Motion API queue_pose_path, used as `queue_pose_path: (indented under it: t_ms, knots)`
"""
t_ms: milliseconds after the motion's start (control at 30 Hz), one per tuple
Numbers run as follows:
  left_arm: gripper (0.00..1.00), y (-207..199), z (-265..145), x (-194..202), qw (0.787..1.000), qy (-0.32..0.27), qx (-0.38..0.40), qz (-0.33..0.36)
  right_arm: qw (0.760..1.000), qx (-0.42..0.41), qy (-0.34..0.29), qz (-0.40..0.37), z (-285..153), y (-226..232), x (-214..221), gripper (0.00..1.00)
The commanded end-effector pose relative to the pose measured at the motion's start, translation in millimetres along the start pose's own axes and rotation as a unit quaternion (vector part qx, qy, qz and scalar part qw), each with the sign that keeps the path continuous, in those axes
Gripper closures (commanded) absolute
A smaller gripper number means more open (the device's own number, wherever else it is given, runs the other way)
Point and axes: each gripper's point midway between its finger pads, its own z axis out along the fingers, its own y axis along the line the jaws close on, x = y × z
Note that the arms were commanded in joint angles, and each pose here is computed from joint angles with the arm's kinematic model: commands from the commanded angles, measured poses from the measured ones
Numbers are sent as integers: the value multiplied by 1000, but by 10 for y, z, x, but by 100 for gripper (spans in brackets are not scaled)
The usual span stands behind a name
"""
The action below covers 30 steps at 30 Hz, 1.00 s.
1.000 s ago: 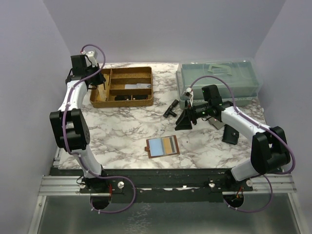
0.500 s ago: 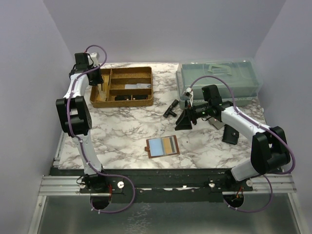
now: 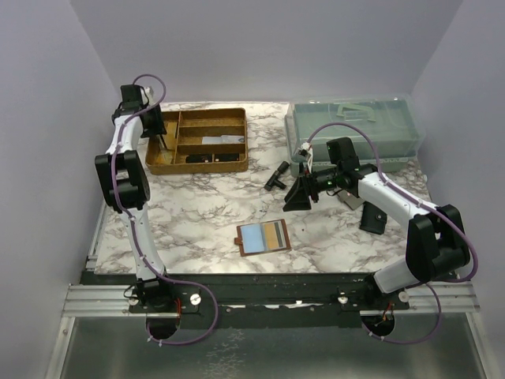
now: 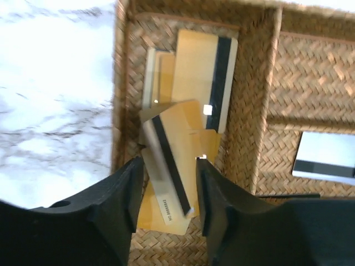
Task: Take the credit cards out of the card holder
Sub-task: Place the credit card in the storage box, then remove the credit card from the card holder.
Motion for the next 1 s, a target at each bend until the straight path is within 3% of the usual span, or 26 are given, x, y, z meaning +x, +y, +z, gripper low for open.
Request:
queue_pose_path:
  t_ms: [0,133,267,567,667,800,900,967]
  knots:
    - [50,70,-475,-654,994,-86,-53,-48,1000,10,4,-4,-10,-48,9,33]
    - [49,-180,-968,-1002,987,-149,-14,-54,1000,10,6,-5,-9,-52,11,33]
    - [49,-444,-1292,-1100,981,-184,42,-55,1000,12,7,-6,-9,-61,19,34]
    - [47,-849,-1782,-512,963,-204,140,-110,997,38,14,-61,-84,-84,-3,33]
    - [36,-1053,-2183,-297,942,-248,189,-124,994,40,3,-106,-160,-1,-53,34]
    - [5,-1232,-2539,85,911,-289,247,-160,990,38,-12,-139,-289,62,-83,34]
    - [1,-1400,-2665,434,890,-273,309,-194,988,40,-31,-148,-433,78,-138,33]
    - [1,-1580,-2735,679,877,-227,369,-207,987,46,-48,-150,-544,74,-179,33]
